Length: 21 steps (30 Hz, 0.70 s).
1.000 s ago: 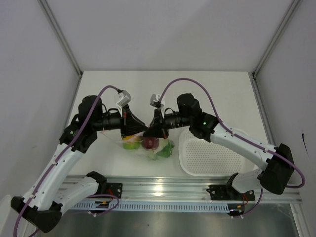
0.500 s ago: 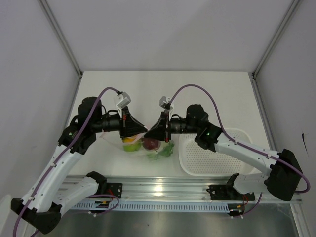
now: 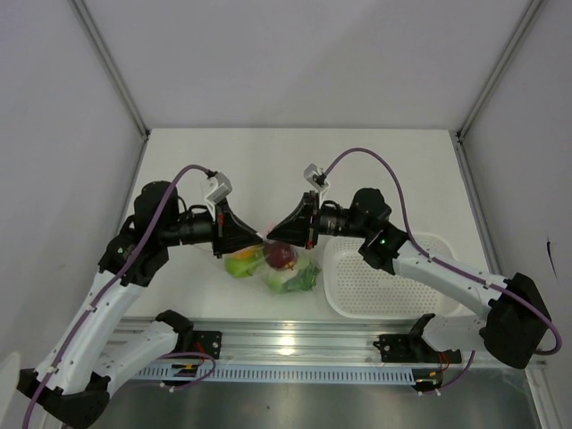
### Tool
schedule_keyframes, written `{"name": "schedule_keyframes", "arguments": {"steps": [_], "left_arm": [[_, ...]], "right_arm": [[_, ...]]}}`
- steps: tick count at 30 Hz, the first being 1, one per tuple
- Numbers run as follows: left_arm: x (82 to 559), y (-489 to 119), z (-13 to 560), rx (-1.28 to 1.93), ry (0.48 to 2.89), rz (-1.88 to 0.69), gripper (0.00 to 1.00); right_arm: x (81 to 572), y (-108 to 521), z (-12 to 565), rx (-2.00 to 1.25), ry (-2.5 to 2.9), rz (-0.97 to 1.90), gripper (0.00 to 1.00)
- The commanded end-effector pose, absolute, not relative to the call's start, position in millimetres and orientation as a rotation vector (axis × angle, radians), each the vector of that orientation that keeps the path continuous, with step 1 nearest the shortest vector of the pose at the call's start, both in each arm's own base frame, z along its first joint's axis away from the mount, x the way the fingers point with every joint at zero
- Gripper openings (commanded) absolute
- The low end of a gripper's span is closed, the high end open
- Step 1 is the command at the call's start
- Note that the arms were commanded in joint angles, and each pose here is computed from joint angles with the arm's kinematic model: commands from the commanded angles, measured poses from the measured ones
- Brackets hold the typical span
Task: Place the food in the zip-top bag and seal the zipper
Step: Zip the zipper food storage bag at the center of the board.
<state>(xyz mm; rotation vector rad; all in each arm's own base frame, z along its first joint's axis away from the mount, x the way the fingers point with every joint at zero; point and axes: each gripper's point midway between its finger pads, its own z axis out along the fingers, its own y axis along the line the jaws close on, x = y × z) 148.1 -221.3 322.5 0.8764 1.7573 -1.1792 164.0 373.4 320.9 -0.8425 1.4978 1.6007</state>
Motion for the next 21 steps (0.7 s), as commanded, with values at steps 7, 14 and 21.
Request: {"name": "schedule_keyframes", "arguments": {"steps": [7,14,21], "left_arm": [[128,-203,315,0.898,1.809,-1.108,0.00],[139,-175,321,0.727,1.870,-0.900,0.01],[128,-186,330,0.804,1.815,-0.995,0.01]], "right_arm": [[176,353,371,-0.774,1.294,1.606,0.00],[182,345,368,-0.744,1.311,1.598,0.00],[140,366,344,-1.160,1.330,1.766,0.01]]}}
